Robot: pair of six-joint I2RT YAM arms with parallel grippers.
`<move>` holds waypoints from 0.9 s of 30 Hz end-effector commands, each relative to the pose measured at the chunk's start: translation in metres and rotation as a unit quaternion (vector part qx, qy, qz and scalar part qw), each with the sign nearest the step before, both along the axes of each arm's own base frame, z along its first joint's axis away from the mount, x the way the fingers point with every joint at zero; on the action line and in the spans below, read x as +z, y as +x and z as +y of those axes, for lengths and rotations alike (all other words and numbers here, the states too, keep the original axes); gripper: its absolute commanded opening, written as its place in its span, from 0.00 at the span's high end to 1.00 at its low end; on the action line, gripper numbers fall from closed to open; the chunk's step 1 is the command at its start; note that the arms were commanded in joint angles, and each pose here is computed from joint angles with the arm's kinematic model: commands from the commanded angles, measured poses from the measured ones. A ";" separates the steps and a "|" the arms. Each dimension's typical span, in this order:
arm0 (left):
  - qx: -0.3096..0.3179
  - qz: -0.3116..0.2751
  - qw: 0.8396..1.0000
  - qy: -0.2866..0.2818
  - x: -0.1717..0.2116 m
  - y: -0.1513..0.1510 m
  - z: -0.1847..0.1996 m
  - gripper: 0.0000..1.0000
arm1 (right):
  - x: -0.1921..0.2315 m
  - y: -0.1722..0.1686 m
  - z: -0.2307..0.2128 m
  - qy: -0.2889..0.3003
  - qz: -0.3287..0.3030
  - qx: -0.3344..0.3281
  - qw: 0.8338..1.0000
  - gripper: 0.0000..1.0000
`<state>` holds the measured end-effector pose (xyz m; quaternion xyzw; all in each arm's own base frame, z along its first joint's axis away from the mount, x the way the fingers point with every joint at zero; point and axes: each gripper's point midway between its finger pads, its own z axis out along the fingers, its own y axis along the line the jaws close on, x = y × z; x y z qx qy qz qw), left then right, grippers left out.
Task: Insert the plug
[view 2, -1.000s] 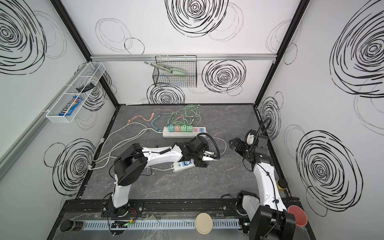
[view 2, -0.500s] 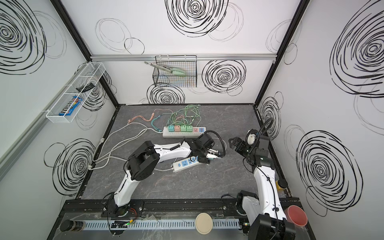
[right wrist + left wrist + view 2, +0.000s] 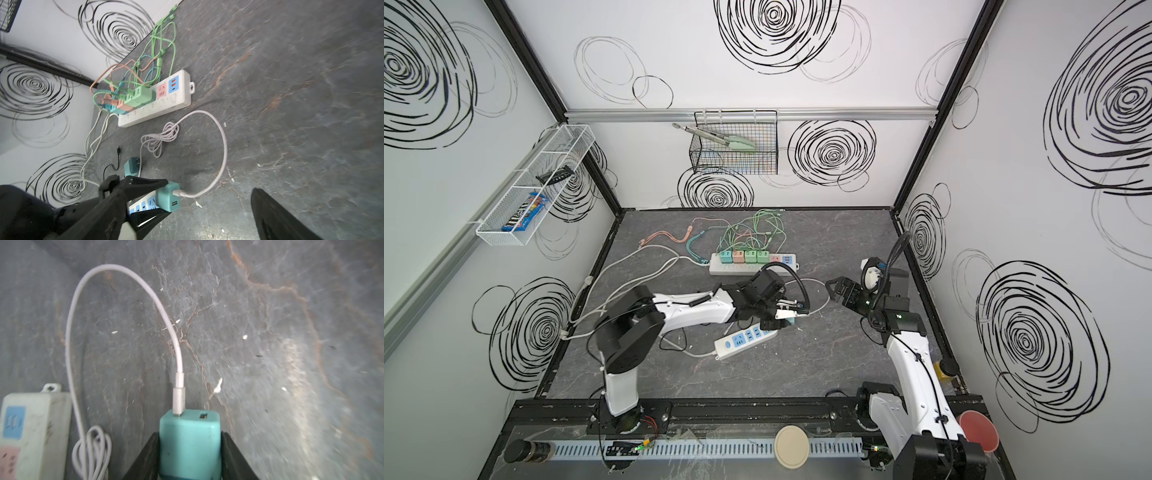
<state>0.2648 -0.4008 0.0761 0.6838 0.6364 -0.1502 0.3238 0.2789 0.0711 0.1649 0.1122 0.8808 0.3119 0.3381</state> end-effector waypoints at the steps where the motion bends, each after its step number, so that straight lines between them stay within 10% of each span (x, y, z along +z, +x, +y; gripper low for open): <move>1: -0.004 -0.062 0.988 -0.139 0.084 0.001 -0.009 1.00 | 0.020 -0.001 0.027 0.023 -0.022 0.062 0.998 0.02; 16: 0.013 -0.171 0.950 -0.260 0.131 -0.036 0.052 1.00 | 0.042 -0.058 0.125 0.095 -0.047 0.269 0.957 0.10; 27: 0.003 -0.211 0.936 -0.283 0.143 -0.043 0.051 1.00 | 0.037 -0.065 0.161 0.113 -0.033 0.312 0.943 0.37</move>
